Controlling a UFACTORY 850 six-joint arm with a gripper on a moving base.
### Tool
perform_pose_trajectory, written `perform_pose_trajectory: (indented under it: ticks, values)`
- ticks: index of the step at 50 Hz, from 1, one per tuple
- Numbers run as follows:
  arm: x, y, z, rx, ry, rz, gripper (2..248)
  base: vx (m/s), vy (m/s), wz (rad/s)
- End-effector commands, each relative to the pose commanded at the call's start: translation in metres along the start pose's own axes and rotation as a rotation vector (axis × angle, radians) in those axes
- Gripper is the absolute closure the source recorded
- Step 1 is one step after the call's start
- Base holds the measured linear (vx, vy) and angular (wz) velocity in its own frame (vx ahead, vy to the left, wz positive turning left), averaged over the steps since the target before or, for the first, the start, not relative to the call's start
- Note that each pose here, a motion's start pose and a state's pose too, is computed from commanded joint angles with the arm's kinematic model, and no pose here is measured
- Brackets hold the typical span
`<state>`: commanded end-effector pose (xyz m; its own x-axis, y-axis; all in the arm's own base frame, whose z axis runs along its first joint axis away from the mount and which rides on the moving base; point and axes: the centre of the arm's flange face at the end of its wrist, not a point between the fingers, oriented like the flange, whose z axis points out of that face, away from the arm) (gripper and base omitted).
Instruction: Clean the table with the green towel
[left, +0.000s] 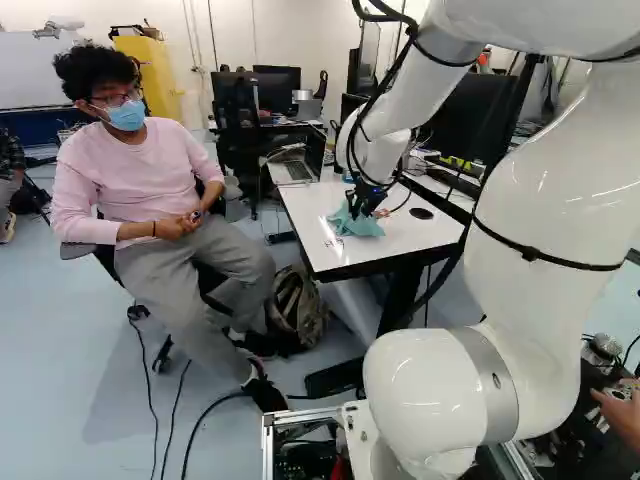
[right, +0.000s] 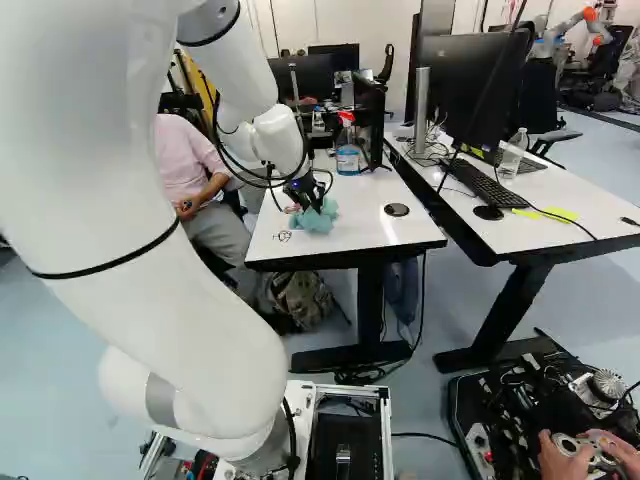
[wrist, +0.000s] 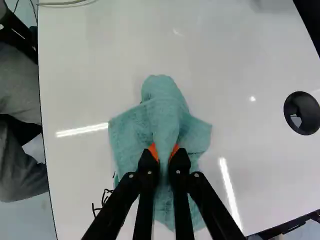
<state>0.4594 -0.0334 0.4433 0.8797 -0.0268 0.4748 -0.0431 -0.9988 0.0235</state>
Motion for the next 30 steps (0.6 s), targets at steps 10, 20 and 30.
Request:
perform_pose_trajectory:
  ticks: [10, 20, 30]
  values:
    - [-0.0001, 0.0000, 0.0000, 0.000, -0.001, 0.000, 211, 0.000, 0.000, 0.000]
    - [-0.0009, 0.0000, 0.0000, 0.000, -0.010, 0.000, 211, 0.000, 0.000, 0.000]
    - [-0.0020, 0.0000, 0.0000, 0.000, -0.023, 0.000, 211, 0.000, 0.000, 0.000]
